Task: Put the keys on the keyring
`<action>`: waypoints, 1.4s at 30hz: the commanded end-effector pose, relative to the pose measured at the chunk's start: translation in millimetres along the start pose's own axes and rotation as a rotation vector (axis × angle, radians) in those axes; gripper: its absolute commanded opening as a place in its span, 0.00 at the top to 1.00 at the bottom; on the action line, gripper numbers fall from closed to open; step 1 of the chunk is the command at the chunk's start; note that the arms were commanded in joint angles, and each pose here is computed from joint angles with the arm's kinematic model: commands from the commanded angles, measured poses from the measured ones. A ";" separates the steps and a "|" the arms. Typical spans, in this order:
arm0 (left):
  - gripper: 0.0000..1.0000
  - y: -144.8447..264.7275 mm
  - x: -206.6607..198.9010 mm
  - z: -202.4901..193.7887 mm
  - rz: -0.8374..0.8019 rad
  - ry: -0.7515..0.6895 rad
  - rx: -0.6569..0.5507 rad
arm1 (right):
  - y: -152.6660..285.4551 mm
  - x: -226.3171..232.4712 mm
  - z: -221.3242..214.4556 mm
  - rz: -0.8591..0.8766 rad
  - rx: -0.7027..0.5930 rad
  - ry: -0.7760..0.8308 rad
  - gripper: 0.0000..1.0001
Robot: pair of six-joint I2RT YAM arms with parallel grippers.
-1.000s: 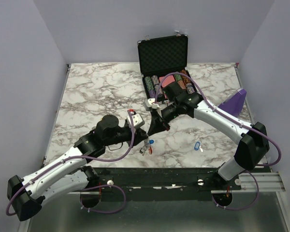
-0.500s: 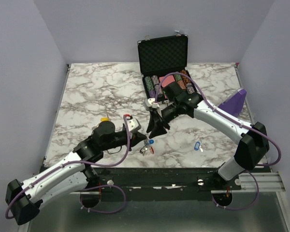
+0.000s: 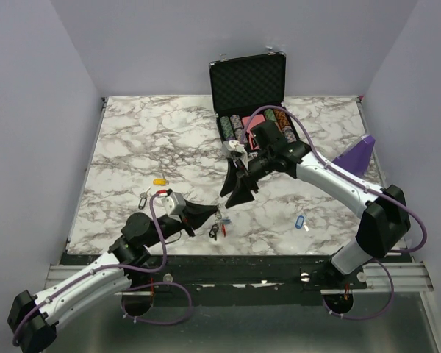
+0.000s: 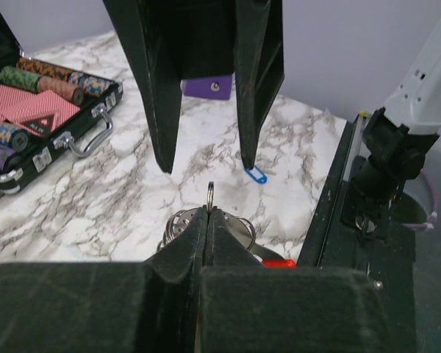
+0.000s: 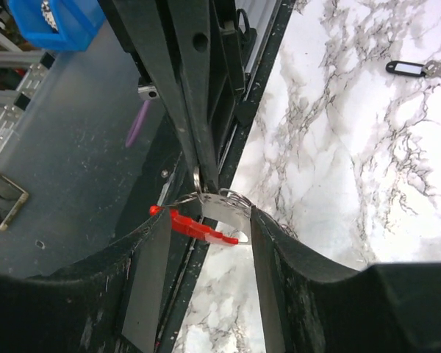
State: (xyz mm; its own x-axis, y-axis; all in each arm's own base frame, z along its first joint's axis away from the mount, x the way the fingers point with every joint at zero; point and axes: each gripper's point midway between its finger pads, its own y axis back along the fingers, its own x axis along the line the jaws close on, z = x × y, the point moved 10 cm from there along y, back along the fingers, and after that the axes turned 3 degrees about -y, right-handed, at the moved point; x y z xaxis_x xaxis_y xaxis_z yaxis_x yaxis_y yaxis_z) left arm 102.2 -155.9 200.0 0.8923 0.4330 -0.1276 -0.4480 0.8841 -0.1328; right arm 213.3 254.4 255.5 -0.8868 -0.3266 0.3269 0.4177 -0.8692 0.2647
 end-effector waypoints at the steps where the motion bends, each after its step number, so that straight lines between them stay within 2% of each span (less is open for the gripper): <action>1: 1.00 -1.6 -4.2 19.1 -0.018 0.010 -0.149 | -2.8 2.4 3.8 0.035 -0.048 -0.026 0.44; 6: 1.00 -1.2 -4.9 16.3 -0.027 0.023 -0.155 | -3.0 4.5 3.8 0.053 -0.056 -0.027 0.45; 23: 1.00 -4.3 -4.2 11.3 -0.018 0.082 -0.181 | -8.3 11.4 0.9 0.107 -0.048 0.013 0.60; 31: 1.00 -5.0 -3.0 9.8 -0.002 0.088 -0.170 | -13.6 13.7 1.4 0.124 -0.040 0.017 0.75; 38: 1.00 -6.7 -1.1 9.5 0.021 0.099 -0.151 | -13.8 12.7 3.2 0.101 -0.025 0.034 0.96; 42: 0.98 -5.4 0.1 9.5 0.040 0.081 -0.082 | -10.0 11.4 4.8 0.046 0.021 0.081 0.98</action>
State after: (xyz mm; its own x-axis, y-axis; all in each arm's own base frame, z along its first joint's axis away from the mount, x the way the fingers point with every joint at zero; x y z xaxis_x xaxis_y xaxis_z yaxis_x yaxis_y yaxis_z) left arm 102.0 -161.1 203.5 0.8870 0.4045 -0.2229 -0.4521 0.8588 -0.2408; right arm 203.1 262.9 252.6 -0.8599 -0.3992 0.3181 0.4774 -0.8495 0.2246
